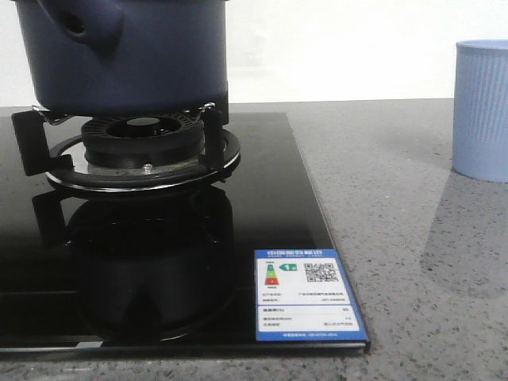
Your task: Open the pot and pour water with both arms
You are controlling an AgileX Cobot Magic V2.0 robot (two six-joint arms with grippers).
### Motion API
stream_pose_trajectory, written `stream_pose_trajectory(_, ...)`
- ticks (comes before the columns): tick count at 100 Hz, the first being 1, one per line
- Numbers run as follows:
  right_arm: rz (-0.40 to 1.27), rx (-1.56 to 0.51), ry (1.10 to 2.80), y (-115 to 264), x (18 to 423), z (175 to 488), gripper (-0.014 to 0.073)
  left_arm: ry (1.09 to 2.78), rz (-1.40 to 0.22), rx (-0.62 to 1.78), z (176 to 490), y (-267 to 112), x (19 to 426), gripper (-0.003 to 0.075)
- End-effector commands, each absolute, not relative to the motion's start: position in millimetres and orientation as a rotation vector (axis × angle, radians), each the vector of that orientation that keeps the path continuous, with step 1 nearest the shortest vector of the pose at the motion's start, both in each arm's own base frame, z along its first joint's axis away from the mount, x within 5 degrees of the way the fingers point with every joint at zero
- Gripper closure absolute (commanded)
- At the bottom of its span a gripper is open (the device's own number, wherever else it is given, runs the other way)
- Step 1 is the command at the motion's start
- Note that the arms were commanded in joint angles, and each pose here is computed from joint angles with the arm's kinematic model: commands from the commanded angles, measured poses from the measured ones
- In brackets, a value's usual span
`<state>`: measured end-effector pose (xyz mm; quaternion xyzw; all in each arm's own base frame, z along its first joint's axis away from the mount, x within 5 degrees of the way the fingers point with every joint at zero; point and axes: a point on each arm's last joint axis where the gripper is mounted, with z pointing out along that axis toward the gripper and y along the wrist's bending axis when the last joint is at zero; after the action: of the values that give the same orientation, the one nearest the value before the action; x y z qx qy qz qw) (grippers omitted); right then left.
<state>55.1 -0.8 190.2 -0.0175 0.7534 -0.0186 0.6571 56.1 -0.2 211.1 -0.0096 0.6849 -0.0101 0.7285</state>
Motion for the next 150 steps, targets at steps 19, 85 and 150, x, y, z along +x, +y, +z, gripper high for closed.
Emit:
stream_pose_trajectory(19,-0.039,-0.042,1.623,-0.3,55.2,192.9,0.0657,1.421,-0.028,-0.028,214.6,0.4,53.8,0.0736)
stream_pose_trajectory(85,-0.039,-0.042,1.617,-0.3,55.2,193.5,0.0657,1.421,-0.028,-0.028,214.6,0.4,53.8,0.0736)
stream_pose_trajectory(150,-0.038,-0.043,1.601,-0.2,55.3,194.9,0.0657,1.419,-0.028,-0.028,214.8,0.4,53.8,0.0736)
